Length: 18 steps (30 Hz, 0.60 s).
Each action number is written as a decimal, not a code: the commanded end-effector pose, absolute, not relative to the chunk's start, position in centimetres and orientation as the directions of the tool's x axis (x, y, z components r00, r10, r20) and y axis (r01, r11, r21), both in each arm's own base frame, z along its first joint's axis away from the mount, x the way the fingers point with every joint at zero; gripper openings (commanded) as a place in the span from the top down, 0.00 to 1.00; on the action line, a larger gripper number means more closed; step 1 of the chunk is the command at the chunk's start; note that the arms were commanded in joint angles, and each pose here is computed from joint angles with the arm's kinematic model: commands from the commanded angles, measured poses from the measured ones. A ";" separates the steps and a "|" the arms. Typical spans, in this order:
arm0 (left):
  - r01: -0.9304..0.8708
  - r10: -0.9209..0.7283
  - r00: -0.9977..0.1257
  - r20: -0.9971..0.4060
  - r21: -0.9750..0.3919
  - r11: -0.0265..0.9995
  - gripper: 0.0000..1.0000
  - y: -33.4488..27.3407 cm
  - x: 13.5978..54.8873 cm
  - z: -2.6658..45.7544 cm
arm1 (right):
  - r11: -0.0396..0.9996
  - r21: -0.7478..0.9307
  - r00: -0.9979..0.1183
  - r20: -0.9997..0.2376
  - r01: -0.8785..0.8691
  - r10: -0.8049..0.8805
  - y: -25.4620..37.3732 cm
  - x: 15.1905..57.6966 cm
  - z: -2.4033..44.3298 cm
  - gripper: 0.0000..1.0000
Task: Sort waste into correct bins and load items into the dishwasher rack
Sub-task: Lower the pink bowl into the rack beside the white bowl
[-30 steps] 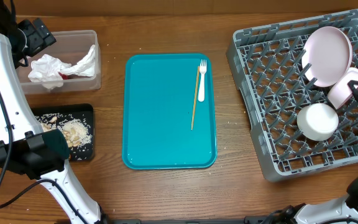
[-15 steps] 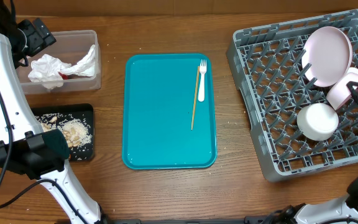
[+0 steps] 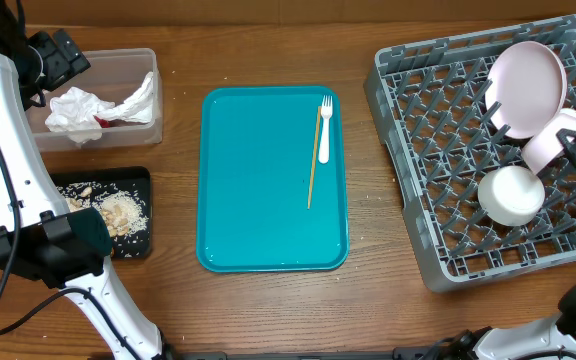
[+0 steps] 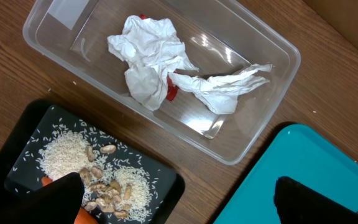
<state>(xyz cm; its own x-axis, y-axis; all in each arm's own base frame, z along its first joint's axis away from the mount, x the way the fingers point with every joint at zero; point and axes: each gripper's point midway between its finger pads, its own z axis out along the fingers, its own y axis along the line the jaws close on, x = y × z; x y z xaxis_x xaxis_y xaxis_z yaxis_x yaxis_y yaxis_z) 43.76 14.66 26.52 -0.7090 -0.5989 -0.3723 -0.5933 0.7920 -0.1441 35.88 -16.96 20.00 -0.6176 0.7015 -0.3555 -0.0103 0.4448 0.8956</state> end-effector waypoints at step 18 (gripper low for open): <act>-0.599 -0.603 -0.690 -0.400 -0.151 0.786 0.00 14.3 43.2 28.0 | 0.446 0.692 -0.535 -0.103 0.567 0.839 -21.4 32.7 16.8 0.76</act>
<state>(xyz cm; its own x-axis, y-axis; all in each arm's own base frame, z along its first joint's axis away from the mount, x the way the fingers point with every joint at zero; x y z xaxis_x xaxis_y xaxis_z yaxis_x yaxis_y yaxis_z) 43.77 14.67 26.52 -0.7089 -0.5988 -0.3726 -0.5932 0.7920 -0.1443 34.32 -18.28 17.28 -0.5844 0.8081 -0.0738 0.3931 0.3615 0.8455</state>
